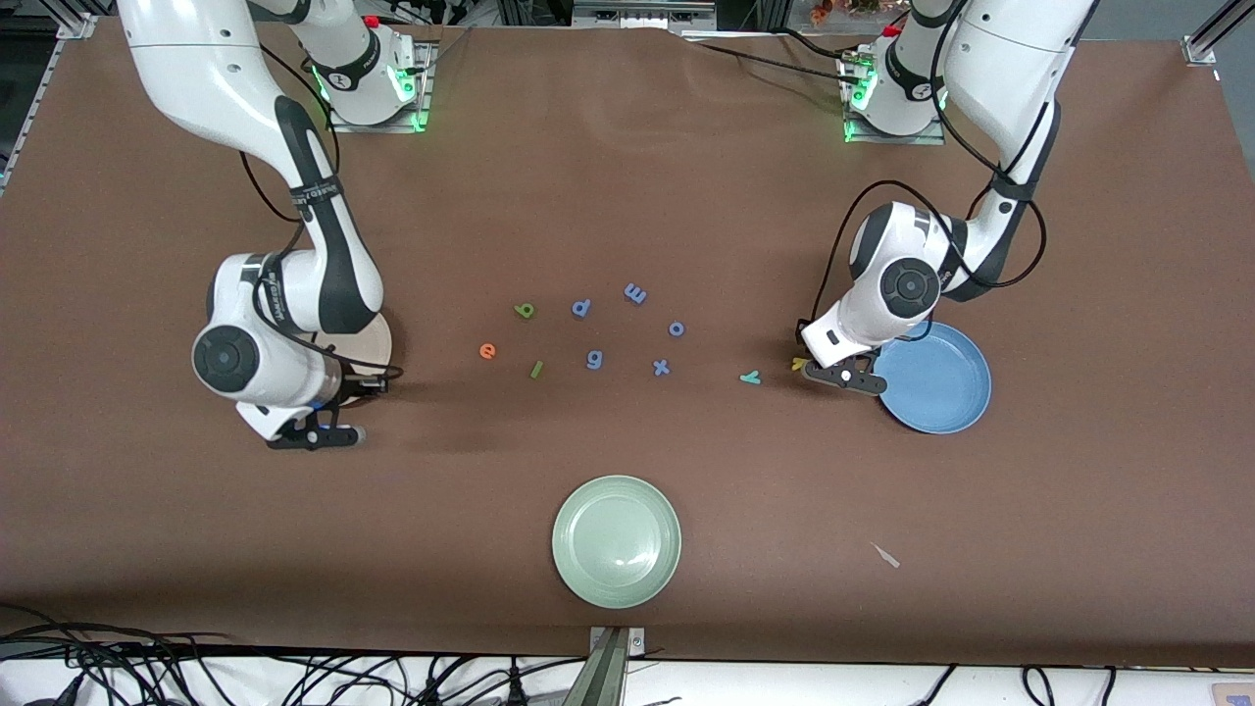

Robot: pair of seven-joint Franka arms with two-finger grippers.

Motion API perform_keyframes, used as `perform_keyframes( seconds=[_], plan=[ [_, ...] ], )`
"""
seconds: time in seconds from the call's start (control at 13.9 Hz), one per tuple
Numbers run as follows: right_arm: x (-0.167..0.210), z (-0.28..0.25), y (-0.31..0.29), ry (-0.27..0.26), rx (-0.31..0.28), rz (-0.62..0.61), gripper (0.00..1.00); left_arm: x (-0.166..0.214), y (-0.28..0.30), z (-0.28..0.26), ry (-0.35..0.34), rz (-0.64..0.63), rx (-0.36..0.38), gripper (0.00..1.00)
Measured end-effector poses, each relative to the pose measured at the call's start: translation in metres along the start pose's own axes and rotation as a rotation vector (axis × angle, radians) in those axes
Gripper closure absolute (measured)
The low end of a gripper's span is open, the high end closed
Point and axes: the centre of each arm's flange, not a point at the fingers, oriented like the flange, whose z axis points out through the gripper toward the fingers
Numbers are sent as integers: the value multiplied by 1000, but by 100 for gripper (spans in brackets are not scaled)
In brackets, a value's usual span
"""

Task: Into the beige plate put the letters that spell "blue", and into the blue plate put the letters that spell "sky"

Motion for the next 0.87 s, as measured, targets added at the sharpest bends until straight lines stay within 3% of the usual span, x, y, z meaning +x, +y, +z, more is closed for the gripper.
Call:
perform_keyframes(
  seconds=[0.07,0.29,0.36,0.43,0.51,0.79,0.87],
  plan=[
    [-13,8,6,-7,1,-10,70,0,0,1,1,0,0,58],
    [-34,14,29,-28,-1,-35,70,1,0,4,17,-1,-1,61],
    [-36,13,34,-30,-2,-27,65,1,-1,4,20,-1,0,66],
    [-36,12,34,-30,-2,-23,55,1,-1,4,21,-2,0,66],
    [-36,9,31,-30,0,-14,46,1,-1,3,23,-2,0,73],
    [-35,-6,-20,-24,-2,41,5,3,-1,0,37,-2,-1,75],
    [-36,-8,-42,-18,-6,59,0,5,-2,-5,47,-3,-1,75]
  ],
)
